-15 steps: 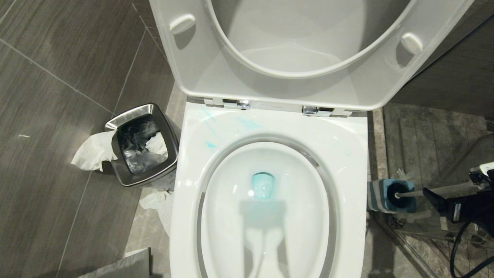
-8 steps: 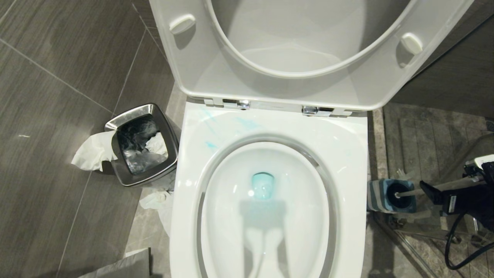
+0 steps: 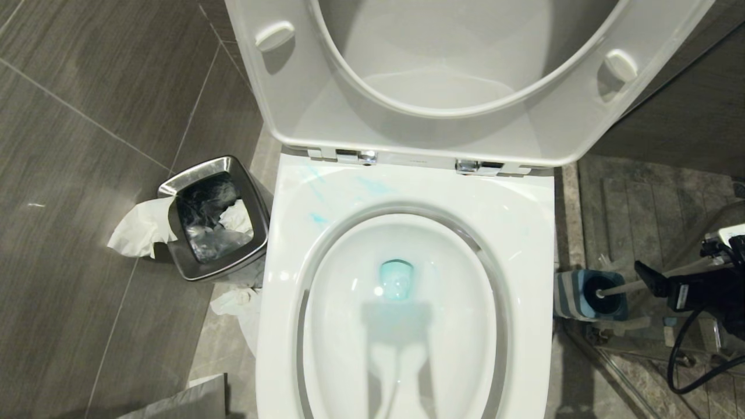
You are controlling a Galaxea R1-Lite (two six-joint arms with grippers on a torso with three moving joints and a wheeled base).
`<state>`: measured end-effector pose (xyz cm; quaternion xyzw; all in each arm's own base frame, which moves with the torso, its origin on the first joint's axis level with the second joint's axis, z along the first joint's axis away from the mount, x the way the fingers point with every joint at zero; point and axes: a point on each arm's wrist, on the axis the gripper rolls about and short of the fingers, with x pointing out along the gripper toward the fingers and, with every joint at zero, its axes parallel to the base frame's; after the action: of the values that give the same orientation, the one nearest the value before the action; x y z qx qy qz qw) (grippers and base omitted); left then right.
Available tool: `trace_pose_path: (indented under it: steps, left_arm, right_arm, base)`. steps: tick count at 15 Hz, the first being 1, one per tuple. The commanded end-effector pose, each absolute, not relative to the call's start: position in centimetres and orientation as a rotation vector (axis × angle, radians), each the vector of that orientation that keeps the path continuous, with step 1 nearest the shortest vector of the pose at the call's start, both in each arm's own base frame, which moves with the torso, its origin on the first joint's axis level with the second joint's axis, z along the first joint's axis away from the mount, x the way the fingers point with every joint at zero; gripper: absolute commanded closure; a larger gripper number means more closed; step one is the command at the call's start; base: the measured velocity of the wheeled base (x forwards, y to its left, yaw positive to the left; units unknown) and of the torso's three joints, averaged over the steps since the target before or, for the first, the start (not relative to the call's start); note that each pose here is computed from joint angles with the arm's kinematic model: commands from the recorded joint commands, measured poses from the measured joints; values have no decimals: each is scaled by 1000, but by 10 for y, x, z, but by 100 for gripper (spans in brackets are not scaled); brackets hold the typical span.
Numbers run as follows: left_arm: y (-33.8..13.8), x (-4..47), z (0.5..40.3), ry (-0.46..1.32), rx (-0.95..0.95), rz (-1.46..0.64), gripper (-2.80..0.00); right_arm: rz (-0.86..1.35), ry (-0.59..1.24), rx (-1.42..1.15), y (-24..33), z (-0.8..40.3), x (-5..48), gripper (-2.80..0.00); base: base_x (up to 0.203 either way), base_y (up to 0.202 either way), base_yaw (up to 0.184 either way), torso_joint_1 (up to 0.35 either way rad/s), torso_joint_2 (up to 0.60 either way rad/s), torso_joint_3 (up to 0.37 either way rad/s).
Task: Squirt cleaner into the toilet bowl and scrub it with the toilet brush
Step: Scrub the toilet bowl
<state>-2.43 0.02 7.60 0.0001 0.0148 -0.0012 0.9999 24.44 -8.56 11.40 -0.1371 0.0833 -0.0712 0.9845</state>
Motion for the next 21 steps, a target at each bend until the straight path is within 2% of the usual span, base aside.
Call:
trace_pose_path:
  steps: [1, 2, 16, 21]
  left_arm:
    - [0, -24, 76, 31, 0, -2, 0]
    - [0, -24, 76, 31, 0, -2, 0]
    - [0, -24, 76, 29, 0, -2, 0]
    - [0, -24, 76, 31, 0, -2, 0]
  right_arm:
    - [-145, 149, -252, -86, 114, 245, -280]
    - [-148, 145, -236, -86, 114, 245, 0]
    - [-124, 112, -187, -77, 115, 242, 0]
    - [-155, 178, -196, -69, 107, 213, 0]
  base:
    - [0, 0, 0, 0, 0, 0]
    - [0, 0, 0, 0, 0, 0]
    - [0, 0, 0, 0, 0, 0]
    - [0, 0, 0, 0, 0, 0]
